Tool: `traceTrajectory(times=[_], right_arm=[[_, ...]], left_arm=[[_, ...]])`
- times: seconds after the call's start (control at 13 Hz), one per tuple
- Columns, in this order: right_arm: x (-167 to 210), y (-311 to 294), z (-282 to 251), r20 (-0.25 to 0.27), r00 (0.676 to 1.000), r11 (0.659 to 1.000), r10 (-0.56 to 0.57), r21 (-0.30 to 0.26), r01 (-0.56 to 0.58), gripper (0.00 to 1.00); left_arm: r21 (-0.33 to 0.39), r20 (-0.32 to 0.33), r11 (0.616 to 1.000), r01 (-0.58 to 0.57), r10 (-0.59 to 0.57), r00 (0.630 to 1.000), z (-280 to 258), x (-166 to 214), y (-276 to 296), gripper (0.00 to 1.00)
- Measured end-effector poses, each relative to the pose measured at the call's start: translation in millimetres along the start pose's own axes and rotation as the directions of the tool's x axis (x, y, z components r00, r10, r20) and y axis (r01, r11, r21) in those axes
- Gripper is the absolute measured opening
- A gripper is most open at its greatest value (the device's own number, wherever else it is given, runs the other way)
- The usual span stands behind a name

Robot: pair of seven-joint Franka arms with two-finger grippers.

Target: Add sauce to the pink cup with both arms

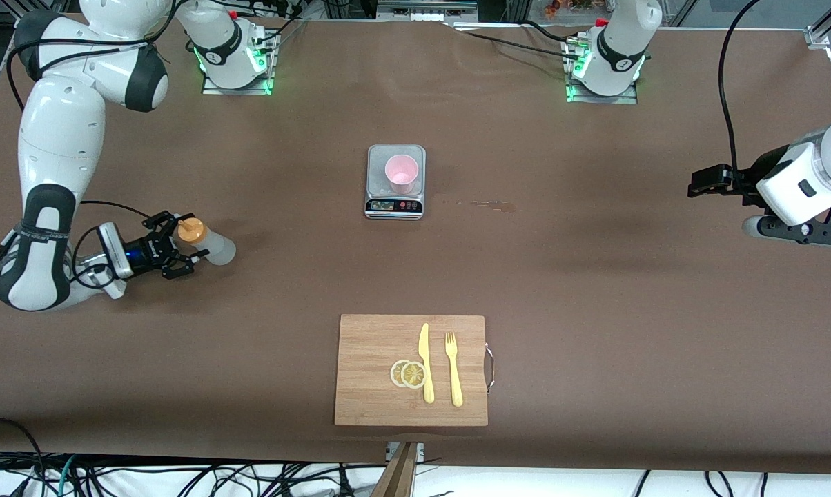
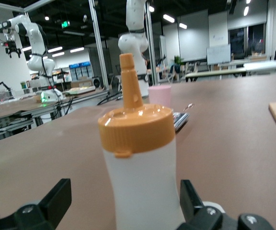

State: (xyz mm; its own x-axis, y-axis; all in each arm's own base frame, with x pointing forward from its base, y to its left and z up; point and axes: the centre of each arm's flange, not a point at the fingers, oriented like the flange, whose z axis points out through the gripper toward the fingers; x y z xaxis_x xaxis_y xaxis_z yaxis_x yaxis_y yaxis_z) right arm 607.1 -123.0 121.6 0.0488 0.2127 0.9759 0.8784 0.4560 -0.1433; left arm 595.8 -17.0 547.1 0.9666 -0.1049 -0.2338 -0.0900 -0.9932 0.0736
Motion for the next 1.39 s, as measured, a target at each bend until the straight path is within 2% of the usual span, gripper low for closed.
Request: traceTrajectory(times=[0.39,0.54,0.69,0.77,0.85,0.93,1.0,1.08,1.24,1.39], right_arm=[[47.5,-9.9,-40.8,0.125,0.992,1.000,0.001,0.017,-0.004,1.00],[84.6,-14.8,-58.1,0.228,0.973,0.998,0.043,0.037,-0.053,1.00],[138.5,-19.0,-76.3,0.361,0.927,0.993,0.101,0.015,-0.113,1.00],[169.6,-20.1,-81.6,0.435,0.890,0.988,0.140,-0.010,-0.151,1.00],[203.0,-21.0,-84.5,0.514,0.835,0.979,0.195,-0.054,-0.195,1.00],[236.9,-23.4,-84.0,0.581,0.771,0.965,0.259,-0.115,-0.237,1.00],[269.2,-27.6,-79.6,0.624,0.710,0.944,0.327,-0.185,-0.273,1.00],[297.3,-32.6,-72.5,0.645,0.657,0.920,0.391,-0.249,-0.303,1.00],[341.3,-42.2,-57.7,0.654,0.554,0.856,0.516,-0.370,-0.360,1.00],[375.8,-49.6,-45.2,0.623,0.434,0.759,0.650,-0.517,-0.395,1.00]], left_arm=[[0.000,0.000,1.000,-0.001,0.001,1.000,0.2,0.1,0.3,1.00],[0.000,0.001,1.000,-0.001,0.001,1.000,0.4,0.3,0.6,1.00],[0.000,0.001,1.000,-0.001,0.001,1.000,0.4,0.3,0.8,1.00],[0.000,0.001,1.000,-0.002,0.002,1.000,0.5,0.4,0.8,1.00],[0.000,0.001,1.000,-0.002,0.002,1.000,0.5,0.4,0.8,1.00],[0.000,0.001,1.000,-0.002,0.002,1.000,0.5,0.5,0.8,1.00],[0.000,0.001,1.000,-0.002,0.002,1.000,0.6,0.5,0.9,1.00],[0.000,0.001,1.000,-0.002,0.002,1.000,0.6,0.5,1.0,1.00],[0.000,0.001,1.000,-0.002,0.002,1.000,0.6,0.6,1.0,1.00],[0.000,0.001,1.000,-0.002,0.002,1.000,0.7,0.6,1.0,1.00]])
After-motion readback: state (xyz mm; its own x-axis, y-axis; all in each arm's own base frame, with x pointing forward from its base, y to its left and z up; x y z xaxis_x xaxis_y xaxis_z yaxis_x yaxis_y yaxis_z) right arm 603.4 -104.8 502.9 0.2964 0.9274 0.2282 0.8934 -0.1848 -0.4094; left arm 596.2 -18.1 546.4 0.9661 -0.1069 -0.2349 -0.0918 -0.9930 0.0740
